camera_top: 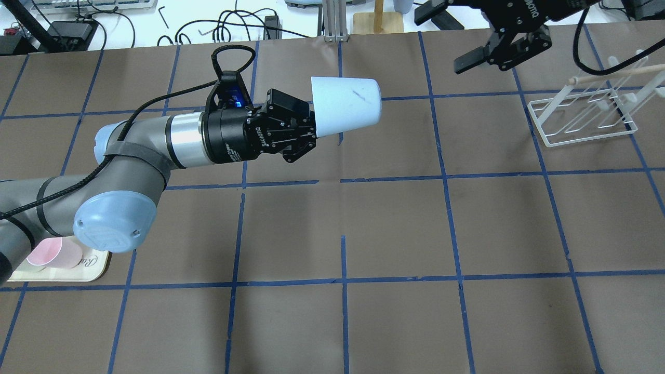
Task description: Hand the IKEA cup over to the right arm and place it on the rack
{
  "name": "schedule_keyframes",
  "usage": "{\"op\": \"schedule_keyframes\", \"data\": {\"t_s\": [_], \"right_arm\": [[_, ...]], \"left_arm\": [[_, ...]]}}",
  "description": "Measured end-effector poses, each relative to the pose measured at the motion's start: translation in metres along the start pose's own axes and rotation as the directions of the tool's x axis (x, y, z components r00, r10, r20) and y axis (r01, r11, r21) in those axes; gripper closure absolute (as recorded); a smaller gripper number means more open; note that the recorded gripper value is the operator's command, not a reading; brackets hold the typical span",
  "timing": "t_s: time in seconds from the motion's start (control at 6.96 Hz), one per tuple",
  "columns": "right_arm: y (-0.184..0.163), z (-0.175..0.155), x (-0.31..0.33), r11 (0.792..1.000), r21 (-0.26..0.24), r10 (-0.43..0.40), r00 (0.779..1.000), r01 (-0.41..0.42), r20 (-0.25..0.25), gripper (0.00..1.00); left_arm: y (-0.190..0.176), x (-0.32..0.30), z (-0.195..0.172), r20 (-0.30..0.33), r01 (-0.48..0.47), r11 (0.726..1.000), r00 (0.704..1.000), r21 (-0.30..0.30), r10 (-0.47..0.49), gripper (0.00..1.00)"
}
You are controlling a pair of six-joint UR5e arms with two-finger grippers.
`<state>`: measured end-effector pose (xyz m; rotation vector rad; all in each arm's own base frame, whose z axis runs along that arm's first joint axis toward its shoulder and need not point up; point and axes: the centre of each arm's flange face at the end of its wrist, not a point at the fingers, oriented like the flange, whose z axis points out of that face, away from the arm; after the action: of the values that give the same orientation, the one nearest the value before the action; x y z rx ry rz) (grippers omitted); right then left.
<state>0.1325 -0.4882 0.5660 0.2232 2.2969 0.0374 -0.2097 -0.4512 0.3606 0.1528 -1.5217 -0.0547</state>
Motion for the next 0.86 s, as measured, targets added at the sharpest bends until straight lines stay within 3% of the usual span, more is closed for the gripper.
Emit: {"op": "schedule_keyframes", "data": {"t_s": [0.29, 0.43, 0.72, 0.86], "right_arm": [[-0.001, 0.031, -0.006, 0.992, -0.068, 0.104, 0.995, -0.104, 0.0, 0.0], [-0.006, 0.041, -0.009, 0.988, -0.095, 0.125, 0.991, -0.12, 0.042, 0.0], [-0.016, 0.047, -0.007, 0.99, -0.108, 0.096, 0.991, -0.085, 0.098, 0.0], [-0.02, 0.042, -0.002, 0.995, -0.093, 0.038, 0.993, -0.028, 0.109, 0.0]], "left_arm": [[0.002, 0.002, 0.005, -0.023, 0.002, 1.0, 1.0, -0.007, -0.002, 1.0], [0.004, 0.001, 0.01, -0.027, 0.002, 1.0, 1.0, -0.017, -0.003, 1.0], [0.004, -0.003, 0.014, -0.028, 0.005, 1.0, 1.0, -0.026, -0.006, 1.0], [0.003, -0.005, 0.014, -0.028, 0.007, 1.0, 1.0, -0.027, -0.007, 1.0]]}}
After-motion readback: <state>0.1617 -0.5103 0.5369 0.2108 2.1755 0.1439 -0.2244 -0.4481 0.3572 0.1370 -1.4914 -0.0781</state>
